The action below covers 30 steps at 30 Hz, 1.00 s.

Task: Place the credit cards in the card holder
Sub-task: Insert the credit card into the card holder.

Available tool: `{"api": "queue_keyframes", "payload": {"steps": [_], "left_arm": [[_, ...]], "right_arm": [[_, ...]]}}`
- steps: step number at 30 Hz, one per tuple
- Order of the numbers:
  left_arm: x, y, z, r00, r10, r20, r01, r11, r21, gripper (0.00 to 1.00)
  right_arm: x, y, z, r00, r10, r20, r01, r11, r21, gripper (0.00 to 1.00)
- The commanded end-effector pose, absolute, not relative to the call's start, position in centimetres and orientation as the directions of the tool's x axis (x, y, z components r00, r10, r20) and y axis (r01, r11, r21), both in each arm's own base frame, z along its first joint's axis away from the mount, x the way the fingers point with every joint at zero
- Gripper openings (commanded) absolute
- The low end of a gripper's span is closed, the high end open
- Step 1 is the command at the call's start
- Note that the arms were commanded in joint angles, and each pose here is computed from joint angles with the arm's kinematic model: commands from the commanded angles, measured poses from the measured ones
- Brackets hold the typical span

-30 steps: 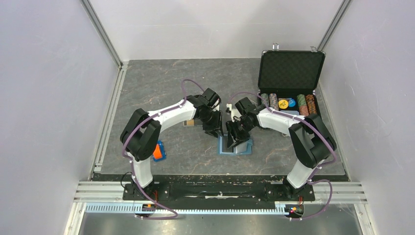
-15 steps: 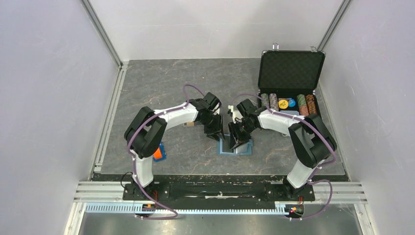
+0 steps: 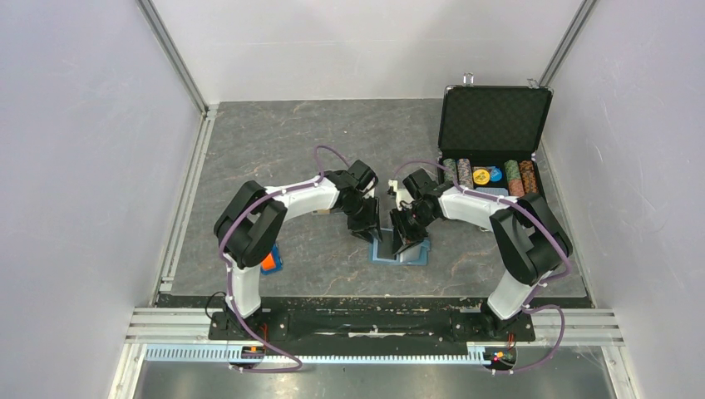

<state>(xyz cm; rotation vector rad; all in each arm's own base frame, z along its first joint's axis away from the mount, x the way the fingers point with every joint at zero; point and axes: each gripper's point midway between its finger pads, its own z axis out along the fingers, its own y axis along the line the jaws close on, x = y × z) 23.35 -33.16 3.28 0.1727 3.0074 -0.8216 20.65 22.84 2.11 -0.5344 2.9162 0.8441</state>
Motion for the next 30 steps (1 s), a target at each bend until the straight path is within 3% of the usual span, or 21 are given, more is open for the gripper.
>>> {"api": "queue_keyframes", "payload": {"steps": [1, 12, 30], "left_arm": [[23.8, -32.7, 4.8, -0.990, 0.098, -0.104, 0.136, 0.876, -0.463, 0.41], [24.0, -33.8, 6.7, -0.984, 0.100, -0.145, 0.160, 0.849, -0.503, 0.32], [22.4, -34.8, 4.0, -0.988, 0.143, -0.060, 0.153, 0.840, -0.521, 0.35]], "right_arm": [[21.1, 22.9, 2.2, -0.934, -0.311, -0.176, -0.357, 0.784, 0.507, 0.22], [20.6, 22.9, 1.7, -0.936, -0.312, -0.163, -0.350, 0.781, 0.517, 0.18], [20.6, 22.9, 1.5, -0.937, -0.311, -0.158, -0.347, 0.780, 0.521, 0.17]]}}
